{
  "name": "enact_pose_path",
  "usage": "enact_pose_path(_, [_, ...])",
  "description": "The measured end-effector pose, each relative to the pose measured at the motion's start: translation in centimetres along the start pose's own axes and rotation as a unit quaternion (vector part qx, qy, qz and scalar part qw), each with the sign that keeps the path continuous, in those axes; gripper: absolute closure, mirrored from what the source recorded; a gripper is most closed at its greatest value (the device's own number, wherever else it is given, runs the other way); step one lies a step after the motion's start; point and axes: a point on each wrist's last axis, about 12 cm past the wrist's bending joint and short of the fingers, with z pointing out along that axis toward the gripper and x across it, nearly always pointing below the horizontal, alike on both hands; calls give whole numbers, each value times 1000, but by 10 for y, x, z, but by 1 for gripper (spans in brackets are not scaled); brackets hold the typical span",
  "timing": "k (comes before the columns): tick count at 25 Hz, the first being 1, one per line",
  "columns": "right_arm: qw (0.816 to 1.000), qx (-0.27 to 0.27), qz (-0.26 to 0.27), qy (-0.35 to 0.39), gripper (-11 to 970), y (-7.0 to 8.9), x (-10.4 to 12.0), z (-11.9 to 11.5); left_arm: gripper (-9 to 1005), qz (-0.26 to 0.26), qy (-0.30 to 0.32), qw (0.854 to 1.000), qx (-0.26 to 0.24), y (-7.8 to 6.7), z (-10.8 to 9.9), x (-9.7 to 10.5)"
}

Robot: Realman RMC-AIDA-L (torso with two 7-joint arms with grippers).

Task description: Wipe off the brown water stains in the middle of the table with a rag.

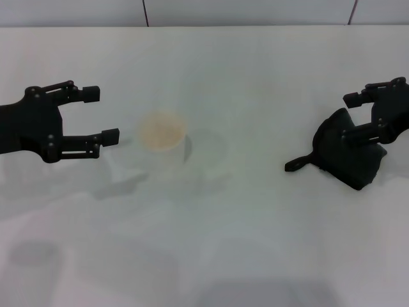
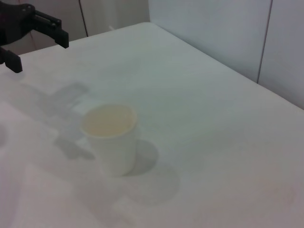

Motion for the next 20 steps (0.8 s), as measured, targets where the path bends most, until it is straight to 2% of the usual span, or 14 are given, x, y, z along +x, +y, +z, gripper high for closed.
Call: enact_pose_path(20, [1000,-2,2,-1,128,-1,-2,2,112,1,-1,1000,0,0,0,-1])
